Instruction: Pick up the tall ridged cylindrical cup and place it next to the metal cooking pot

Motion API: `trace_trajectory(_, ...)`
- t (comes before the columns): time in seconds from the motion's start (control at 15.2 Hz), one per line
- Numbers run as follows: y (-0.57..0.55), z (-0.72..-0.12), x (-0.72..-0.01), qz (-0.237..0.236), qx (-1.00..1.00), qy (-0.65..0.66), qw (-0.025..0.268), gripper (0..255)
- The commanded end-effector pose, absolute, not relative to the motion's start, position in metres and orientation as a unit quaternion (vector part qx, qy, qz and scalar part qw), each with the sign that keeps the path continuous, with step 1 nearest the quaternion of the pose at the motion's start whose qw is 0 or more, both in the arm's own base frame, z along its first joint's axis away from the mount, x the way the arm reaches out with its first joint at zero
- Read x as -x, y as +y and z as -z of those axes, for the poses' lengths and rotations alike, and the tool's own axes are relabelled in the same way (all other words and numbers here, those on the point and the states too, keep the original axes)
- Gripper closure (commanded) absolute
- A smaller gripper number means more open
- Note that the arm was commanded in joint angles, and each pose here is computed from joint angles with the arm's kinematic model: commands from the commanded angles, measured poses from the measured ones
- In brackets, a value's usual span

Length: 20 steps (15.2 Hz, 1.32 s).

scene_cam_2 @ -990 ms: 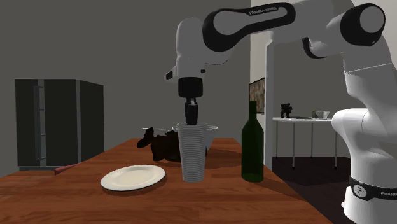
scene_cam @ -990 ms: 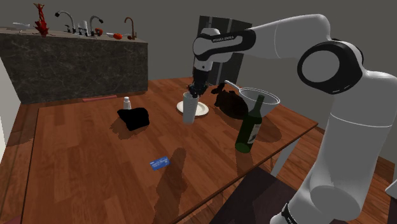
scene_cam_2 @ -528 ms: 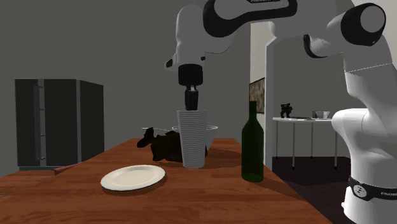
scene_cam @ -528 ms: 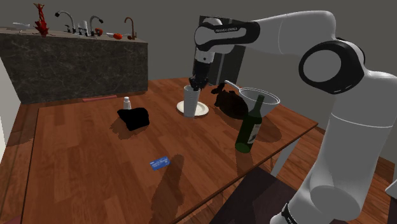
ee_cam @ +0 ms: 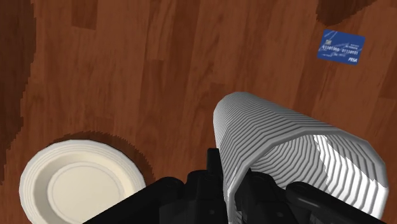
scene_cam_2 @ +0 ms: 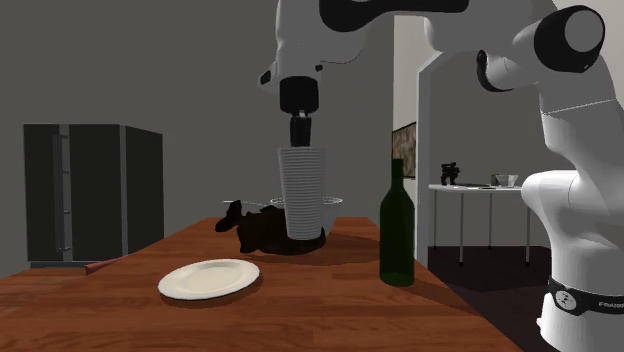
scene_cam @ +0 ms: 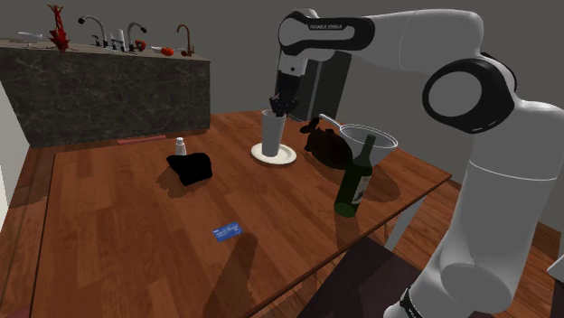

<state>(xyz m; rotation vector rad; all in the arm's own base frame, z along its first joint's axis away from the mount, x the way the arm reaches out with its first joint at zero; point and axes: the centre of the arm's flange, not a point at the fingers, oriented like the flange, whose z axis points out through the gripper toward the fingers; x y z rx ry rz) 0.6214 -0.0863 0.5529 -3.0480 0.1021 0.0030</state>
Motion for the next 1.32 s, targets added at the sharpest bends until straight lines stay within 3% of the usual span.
trace_trajectory(0.0,-0.087,-0.563,-0.621,-0.001,0.998,0.033,0.046,255)
trace_trajectory(0.59,-0.087,-0.606,-0.621,-0.001,0.998,0.033,0.046,255)
trace_trajectory(1.25,-0.193,-0.606,-0.542,-0.001,0.998,0.033,0.046,255)
